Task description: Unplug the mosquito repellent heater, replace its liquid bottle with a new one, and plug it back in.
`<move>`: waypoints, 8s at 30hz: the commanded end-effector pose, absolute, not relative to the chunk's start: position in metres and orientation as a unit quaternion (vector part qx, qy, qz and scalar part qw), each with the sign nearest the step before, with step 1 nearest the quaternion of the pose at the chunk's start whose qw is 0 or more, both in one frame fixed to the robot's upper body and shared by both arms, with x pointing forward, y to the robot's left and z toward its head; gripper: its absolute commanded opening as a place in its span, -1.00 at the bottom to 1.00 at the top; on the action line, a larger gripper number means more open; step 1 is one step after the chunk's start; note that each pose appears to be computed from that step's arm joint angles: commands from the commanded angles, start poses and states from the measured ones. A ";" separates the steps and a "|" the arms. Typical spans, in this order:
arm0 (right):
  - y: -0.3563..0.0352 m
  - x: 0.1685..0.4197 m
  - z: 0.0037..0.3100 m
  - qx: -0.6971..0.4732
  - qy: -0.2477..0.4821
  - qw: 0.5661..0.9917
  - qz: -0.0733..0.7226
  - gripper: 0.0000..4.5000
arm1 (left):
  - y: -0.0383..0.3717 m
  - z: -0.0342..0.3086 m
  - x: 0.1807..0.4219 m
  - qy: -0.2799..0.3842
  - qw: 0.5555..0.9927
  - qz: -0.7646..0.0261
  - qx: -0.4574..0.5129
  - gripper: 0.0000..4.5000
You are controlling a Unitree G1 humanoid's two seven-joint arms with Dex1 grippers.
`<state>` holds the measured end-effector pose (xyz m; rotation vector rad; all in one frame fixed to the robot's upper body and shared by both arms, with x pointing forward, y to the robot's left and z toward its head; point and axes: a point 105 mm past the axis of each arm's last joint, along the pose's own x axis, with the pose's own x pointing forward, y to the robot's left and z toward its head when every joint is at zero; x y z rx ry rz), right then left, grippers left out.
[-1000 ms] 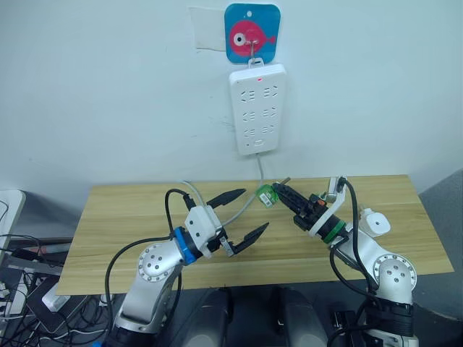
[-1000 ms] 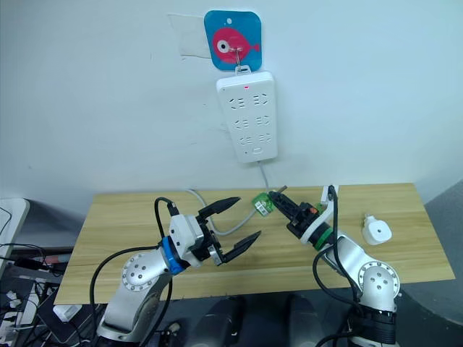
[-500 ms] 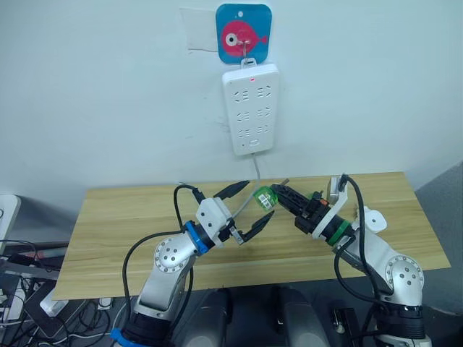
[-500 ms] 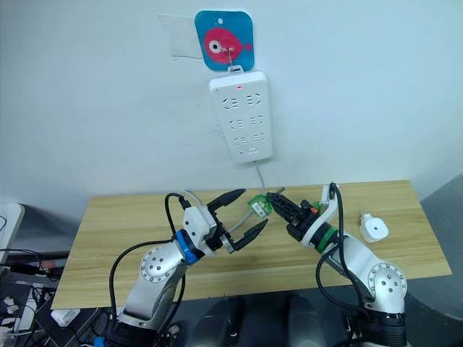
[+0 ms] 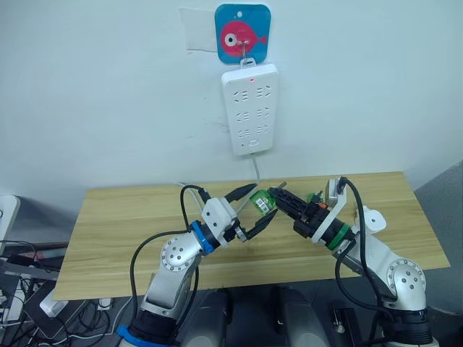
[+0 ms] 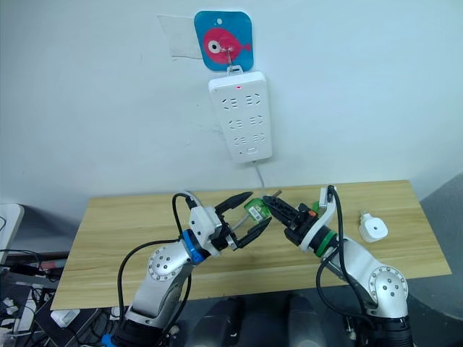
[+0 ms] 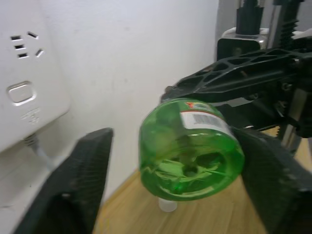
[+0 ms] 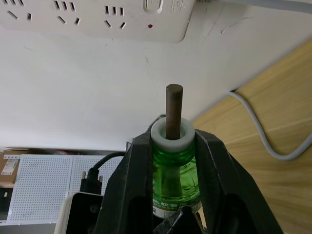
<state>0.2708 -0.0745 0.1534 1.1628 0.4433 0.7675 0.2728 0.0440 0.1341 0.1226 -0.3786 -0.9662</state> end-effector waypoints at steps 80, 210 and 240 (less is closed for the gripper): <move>-0.296 0.327 0.087 -0.054 0.443 0.864 0.232 0.31 | 0.060 0.128 0.249 -0.160 0.831 -0.528 0.068 0.01; -0.130 0.243 0.181 0.358 0.400 0.632 0.559 0.31 | 0.043 0.159 0.232 -0.205 0.751 -0.626 0.054 0.01; -0.112 0.233 0.187 0.324 0.394 0.619 0.598 0.31 | 0.041 0.154 0.224 -0.192 0.741 -0.641 0.052 0.01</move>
